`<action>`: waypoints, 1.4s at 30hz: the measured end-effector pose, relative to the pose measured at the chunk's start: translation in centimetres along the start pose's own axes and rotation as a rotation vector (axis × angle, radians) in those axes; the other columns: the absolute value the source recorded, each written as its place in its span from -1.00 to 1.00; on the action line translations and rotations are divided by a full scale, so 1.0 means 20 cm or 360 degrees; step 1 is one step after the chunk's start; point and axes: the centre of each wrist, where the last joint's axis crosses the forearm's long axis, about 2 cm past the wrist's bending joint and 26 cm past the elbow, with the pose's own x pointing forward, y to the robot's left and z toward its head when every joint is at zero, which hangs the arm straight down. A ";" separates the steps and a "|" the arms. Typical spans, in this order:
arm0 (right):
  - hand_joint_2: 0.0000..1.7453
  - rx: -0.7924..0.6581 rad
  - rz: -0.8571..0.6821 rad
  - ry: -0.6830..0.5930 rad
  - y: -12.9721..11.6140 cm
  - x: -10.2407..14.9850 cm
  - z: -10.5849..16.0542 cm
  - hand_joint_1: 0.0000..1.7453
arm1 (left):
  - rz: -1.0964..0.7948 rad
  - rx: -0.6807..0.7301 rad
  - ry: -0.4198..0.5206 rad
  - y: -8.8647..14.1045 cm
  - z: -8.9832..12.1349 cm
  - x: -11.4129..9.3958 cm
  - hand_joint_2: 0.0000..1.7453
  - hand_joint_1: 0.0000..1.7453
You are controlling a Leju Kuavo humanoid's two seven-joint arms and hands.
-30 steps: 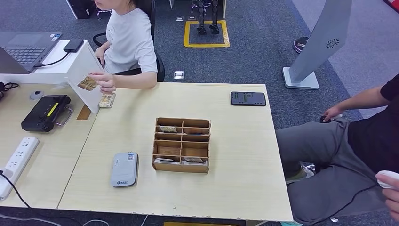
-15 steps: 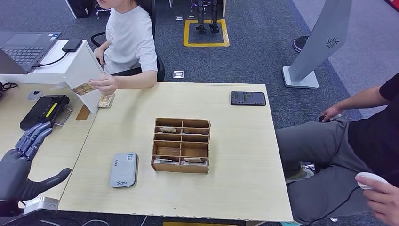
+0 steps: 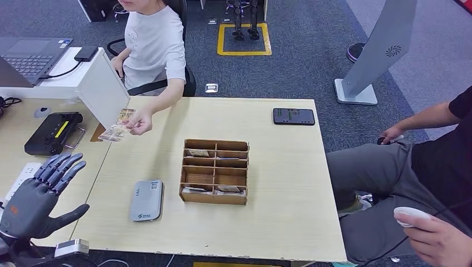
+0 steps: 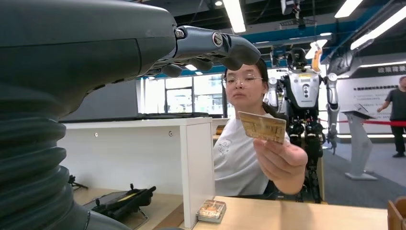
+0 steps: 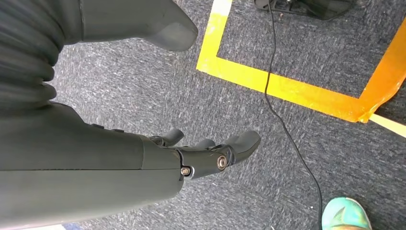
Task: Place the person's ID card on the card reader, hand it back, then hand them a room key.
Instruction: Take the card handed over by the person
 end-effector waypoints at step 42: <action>1.00 0.0026 0.0076 0.0084 0.05 0.04 -0.03 -1.00 | -0.0108 0.0268 0.0617 -0.24 -0.33 -0.09 1.00 0.11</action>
